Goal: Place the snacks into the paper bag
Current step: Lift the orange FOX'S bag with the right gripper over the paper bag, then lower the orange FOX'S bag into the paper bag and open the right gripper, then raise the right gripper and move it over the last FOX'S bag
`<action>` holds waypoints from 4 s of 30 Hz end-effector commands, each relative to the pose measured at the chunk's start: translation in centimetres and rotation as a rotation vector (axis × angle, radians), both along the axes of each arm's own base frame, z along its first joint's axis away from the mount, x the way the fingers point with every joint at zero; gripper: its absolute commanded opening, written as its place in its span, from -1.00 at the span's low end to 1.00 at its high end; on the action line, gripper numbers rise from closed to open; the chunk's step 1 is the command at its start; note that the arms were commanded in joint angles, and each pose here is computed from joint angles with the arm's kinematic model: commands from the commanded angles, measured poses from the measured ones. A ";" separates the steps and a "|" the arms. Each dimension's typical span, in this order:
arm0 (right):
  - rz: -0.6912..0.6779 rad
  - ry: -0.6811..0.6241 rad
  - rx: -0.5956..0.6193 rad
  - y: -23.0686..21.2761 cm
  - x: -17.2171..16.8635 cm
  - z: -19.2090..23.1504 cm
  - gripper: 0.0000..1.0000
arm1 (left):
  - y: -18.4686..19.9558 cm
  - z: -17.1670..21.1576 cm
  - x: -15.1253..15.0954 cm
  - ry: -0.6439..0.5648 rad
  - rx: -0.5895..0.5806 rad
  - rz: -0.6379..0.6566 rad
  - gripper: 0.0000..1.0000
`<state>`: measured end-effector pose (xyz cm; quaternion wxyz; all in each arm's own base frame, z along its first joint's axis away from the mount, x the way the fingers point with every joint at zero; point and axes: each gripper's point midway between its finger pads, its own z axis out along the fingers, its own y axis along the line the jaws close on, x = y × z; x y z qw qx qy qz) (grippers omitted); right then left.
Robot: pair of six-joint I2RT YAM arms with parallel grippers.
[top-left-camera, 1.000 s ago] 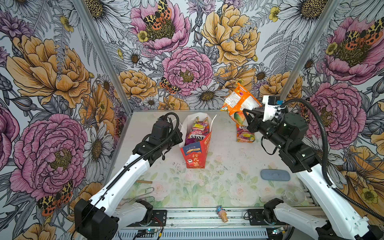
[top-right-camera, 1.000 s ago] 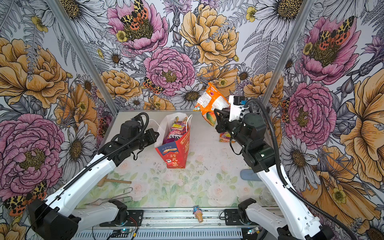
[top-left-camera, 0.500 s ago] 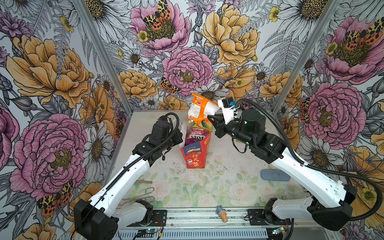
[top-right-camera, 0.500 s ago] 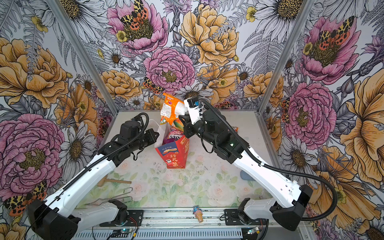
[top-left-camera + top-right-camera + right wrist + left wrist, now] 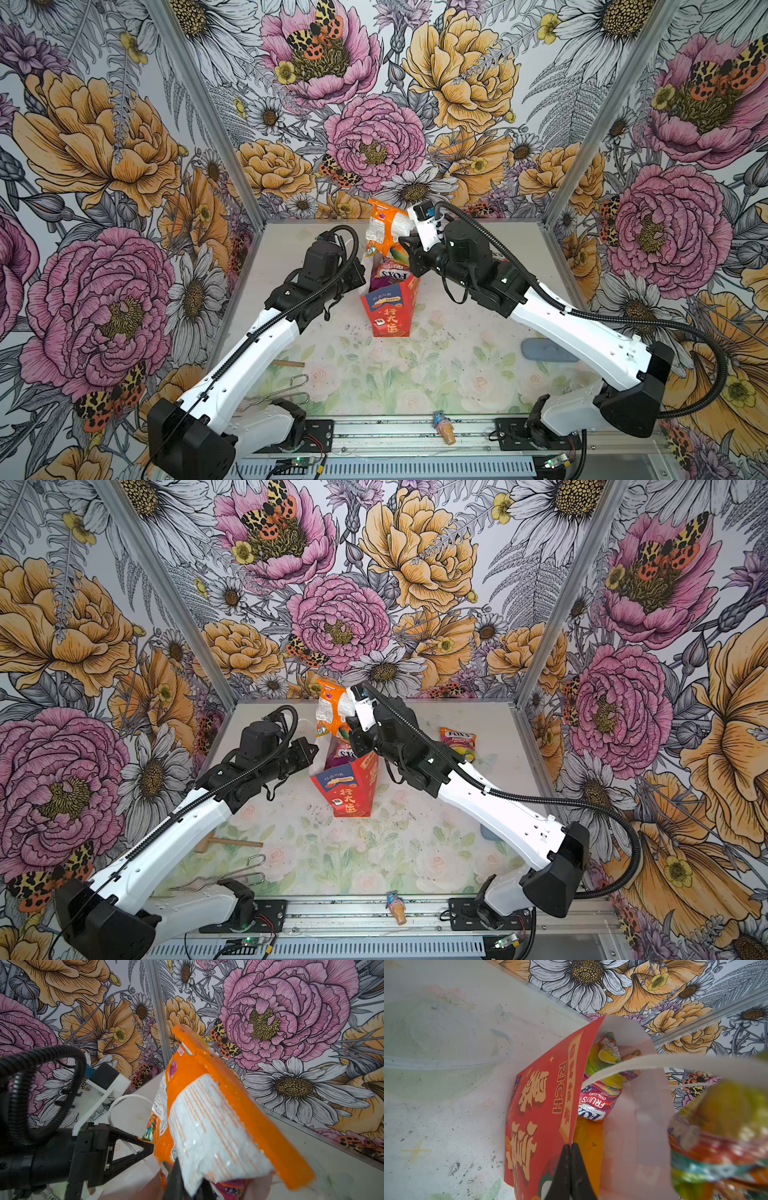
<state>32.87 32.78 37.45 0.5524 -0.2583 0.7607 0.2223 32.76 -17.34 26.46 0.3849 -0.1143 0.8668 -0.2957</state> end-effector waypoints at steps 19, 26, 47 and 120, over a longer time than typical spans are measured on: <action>-0.029 -0.132 -0.182 0.7 2.5 -2.6 -1.00 | 0.2 0.5 -0.5 -0.008 0.003 0.006 -1.00; -0.012 -0.140 -0.221 0.9 2.5 -3.9 -1.00 | 0.3 0.3 -0.5 -0.003 0.004 0.009 -1.00; 0.033 -0.179 -0.247 0.9 0.9 -5.6 -1.00 | 0.4 0.4 -0.6 -0.005 0.001 0.011 -1.00; -0.951 0.834 0.512 -28.3 7.6 -17.9 0.63 | 2.2 0.5 -0.9 -0.002 0.100 0.067 -1.00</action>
